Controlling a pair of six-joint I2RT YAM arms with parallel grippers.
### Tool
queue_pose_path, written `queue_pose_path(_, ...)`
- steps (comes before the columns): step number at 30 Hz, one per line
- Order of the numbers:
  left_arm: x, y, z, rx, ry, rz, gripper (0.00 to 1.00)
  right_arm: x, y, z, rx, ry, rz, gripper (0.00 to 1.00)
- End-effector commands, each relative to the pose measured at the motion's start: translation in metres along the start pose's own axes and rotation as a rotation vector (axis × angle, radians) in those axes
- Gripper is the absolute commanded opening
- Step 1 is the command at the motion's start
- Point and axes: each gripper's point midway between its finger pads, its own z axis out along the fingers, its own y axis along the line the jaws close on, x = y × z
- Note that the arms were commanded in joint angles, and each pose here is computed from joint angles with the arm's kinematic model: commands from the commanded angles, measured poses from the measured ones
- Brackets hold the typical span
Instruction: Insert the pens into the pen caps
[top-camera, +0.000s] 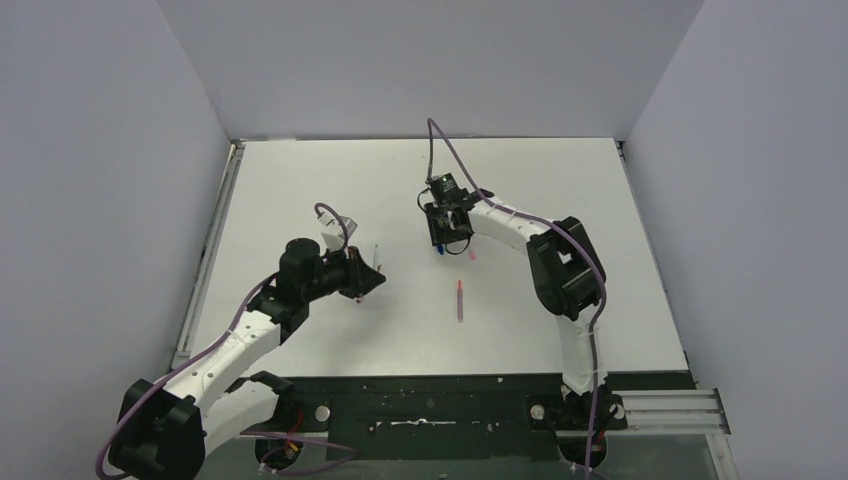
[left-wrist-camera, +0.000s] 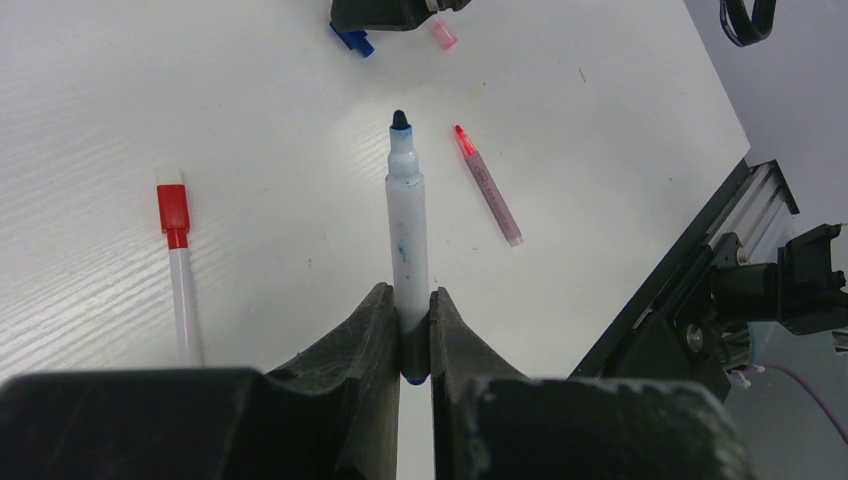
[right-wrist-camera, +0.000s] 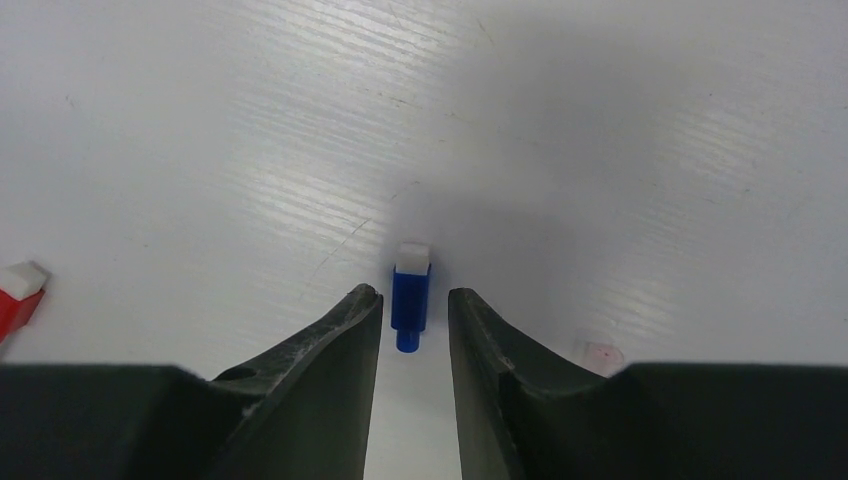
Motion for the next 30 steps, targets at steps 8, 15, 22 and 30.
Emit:
queue_pose_path(8,-0.026,-0.016,-0.003,0.03,-0.06,0.054,0.0,-0.012,0.003,0.01,0.005,-0.034,-0.026,0.3)
queue_pose_path(15,-0.025,-0.018,-0.003,0.038,-0.056,0.054,0.0,-0.006,0.005,0.012,-0.012,-0.023,-0.026,0.0)
queue_pose_path(22,-0.03,-0.038,-0.006,0.151,-0.098,0.057,0.0,-0.049,0.032,-0.056,-0.159,-0.245,0.033,0.0)
queue_pose_path(30,-0.043,-0.06,-0.011,0.278,-0.207,0.013,0.0,-0.104,0.107,-0.212,-0.559,-0.703,0.115,0.0)
